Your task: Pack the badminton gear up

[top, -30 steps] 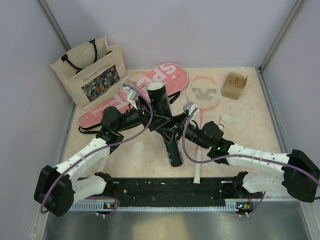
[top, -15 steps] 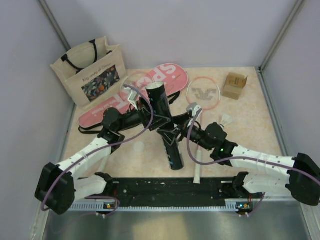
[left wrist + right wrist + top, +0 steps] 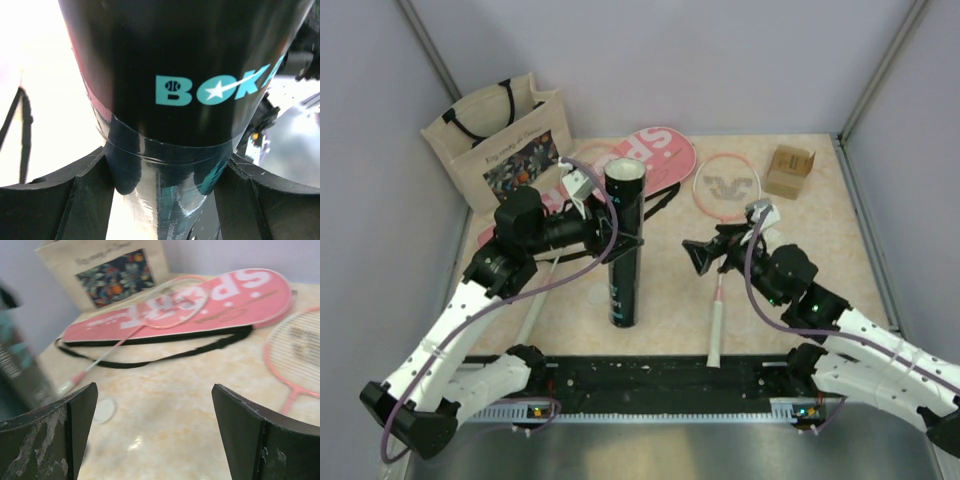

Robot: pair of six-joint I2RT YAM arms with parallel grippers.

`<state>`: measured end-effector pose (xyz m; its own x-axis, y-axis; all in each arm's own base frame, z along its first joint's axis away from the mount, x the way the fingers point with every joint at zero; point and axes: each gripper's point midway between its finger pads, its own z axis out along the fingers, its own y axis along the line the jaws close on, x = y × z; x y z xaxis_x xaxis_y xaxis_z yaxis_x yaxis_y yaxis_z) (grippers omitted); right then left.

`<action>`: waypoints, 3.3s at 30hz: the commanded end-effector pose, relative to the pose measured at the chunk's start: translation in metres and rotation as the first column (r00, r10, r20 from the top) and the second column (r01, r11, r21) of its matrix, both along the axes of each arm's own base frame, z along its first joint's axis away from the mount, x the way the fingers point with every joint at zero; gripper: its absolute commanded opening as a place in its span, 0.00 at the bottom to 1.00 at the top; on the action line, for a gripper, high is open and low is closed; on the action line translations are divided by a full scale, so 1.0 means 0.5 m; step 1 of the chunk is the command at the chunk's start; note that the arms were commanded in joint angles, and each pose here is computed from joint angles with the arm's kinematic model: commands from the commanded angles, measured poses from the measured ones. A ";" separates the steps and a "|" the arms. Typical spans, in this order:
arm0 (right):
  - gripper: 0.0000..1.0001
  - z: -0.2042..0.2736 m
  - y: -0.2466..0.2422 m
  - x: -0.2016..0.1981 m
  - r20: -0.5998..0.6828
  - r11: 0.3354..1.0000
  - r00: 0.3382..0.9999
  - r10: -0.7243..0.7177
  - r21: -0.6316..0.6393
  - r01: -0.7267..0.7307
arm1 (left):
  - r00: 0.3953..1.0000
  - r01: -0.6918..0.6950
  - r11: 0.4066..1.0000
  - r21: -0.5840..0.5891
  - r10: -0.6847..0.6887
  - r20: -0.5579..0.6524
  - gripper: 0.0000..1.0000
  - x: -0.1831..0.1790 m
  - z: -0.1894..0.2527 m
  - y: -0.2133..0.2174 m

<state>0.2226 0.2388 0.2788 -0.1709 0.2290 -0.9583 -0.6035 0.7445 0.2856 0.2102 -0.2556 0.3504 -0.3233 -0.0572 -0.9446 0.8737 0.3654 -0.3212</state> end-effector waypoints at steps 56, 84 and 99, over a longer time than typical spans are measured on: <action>0.00 -0.297 -0.411 0.308 -0.786 0.994 0.612 -0.088 -0.108 0.005 | 0.976 0.216 0.914 0.343 -0.207 -0.062 0.38 -0.083 -0.191 -0.038; 0.00 0.270 0.008 0.101 -0.024 0.929 0.940 0.341 0.160 -0.333 | 0.982 0.184 0.905 0.383 -0.156 -0.102 0.43 -0.070 -0.210 -0.030; 0.00 0.170 0.105 -0.003 -0.168 0.842 0.828 0.535 0.192 -0.505 | 0.985 0.169 0.908 0.384 -0.148 -0.083 0.43 -0.063 -0.206 -0.031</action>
<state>0.2405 0.2811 0.3787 -0.4349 0.2291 -0.8709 -0.8062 0.3318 0.4899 0.1687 -0.2559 0.2086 -0.4591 0.4393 -0.7722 0.8722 0.3880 -0.2978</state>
